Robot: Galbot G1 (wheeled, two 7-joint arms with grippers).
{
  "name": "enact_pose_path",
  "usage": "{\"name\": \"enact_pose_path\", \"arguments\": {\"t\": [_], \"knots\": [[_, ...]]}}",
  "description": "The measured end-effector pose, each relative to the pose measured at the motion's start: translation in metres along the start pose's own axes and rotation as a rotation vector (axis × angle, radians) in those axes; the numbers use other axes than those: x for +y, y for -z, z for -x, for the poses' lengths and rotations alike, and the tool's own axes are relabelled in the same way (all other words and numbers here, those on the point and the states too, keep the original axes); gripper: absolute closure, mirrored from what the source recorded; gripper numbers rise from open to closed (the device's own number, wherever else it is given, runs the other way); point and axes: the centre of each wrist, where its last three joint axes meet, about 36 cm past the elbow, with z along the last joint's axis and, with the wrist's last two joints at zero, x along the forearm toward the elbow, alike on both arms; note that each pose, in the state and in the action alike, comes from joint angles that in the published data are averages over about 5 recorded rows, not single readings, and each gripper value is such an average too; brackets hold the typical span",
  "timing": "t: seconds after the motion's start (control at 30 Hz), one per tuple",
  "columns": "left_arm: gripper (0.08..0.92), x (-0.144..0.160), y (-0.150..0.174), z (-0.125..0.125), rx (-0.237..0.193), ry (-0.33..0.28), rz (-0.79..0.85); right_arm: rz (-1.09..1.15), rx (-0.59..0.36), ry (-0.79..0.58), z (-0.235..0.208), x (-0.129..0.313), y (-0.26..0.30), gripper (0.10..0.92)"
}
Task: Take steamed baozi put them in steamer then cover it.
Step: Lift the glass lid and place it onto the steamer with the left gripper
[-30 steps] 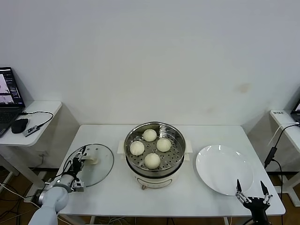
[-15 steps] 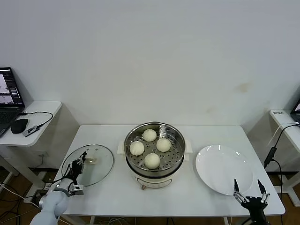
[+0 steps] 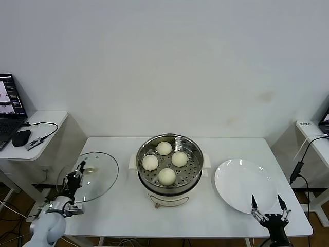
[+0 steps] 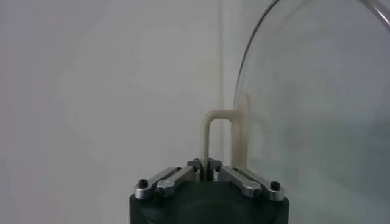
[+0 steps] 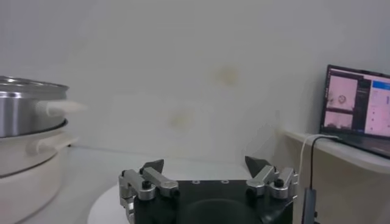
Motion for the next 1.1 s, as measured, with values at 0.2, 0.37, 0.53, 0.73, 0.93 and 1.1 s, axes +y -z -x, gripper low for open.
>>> {"name": "enact_pose_path", "arguments": {"t": [0.2, 0.37, 0.53, 0.73, 0.93, 1.1], "knots": [[0.86, 0.038, 0.006, -0.023, 0.042, 0.022, 0.021, -0.012, -0.002, 0.018, 0.0, 0.004, -0.002, 0.2], [0.86, 0.07, 0.02, -0.039, 0.06, 0.043, 0.02, -0.024, -0.004, 0.027, 0.001, 0.007, -0.002, 0.2], [0.86, 0.097, 0.051, -0.048, 0.027, 0.082, -0.011, -0.035, -0.002, 0.026, 0.003, 0.008, -0.004, 0.2], [0.86, 0.115, 0.091, -0.049, -0.044, 0.106, -0.062, -0.051, 0.004, 0.023, 0.006, 0.011, -0.005, 0.2], [0.86, 0.124, 0.127, -0.039, -0.099, 0.104, -0.1, -0.072, 0.021, 0.019, 0.013, 0.021, -0.008, 0.2], [0.86, 0.133, 0.162, -0.028, -0.116, 0.097, -0.115, -0.104, 0.024, 0.02, 0.022, 0.024, -0.01, 0.2]]}}
